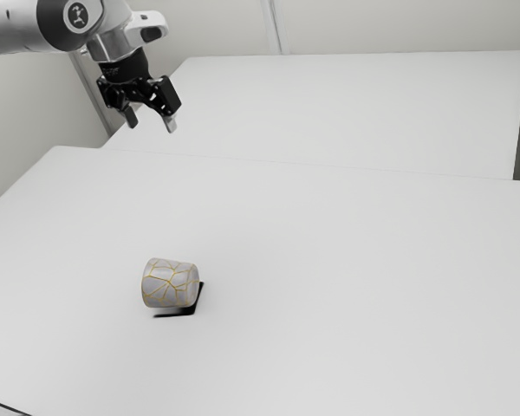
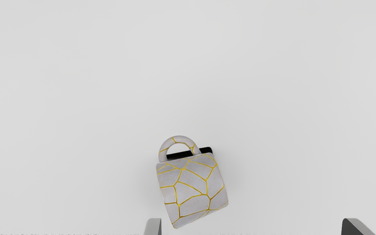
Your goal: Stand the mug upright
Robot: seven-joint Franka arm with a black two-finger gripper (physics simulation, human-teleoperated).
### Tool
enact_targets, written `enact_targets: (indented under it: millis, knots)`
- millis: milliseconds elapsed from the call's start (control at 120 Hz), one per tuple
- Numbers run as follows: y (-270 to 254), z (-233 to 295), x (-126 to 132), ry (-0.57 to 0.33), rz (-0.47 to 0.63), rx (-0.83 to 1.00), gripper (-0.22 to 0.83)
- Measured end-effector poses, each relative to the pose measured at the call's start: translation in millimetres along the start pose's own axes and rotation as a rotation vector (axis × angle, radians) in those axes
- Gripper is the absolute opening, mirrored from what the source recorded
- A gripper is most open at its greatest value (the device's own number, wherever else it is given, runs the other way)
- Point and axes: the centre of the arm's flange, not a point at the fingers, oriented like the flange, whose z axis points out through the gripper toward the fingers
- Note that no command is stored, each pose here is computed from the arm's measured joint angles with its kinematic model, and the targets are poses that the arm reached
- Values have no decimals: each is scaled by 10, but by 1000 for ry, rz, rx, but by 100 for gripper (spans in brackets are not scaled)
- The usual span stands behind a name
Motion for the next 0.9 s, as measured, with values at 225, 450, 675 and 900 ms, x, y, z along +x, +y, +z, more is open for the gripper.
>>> enact_targets:
  millis: [225,450,675,900]
  knots:
    - [67,27,-9,-10,3,0,62]
    - [252,305,-72,-56,20,-42,62]
    - [438,805,-254,-121,16,-169,61]
    - [-445,1266,-476,-117,-144,-267,62]
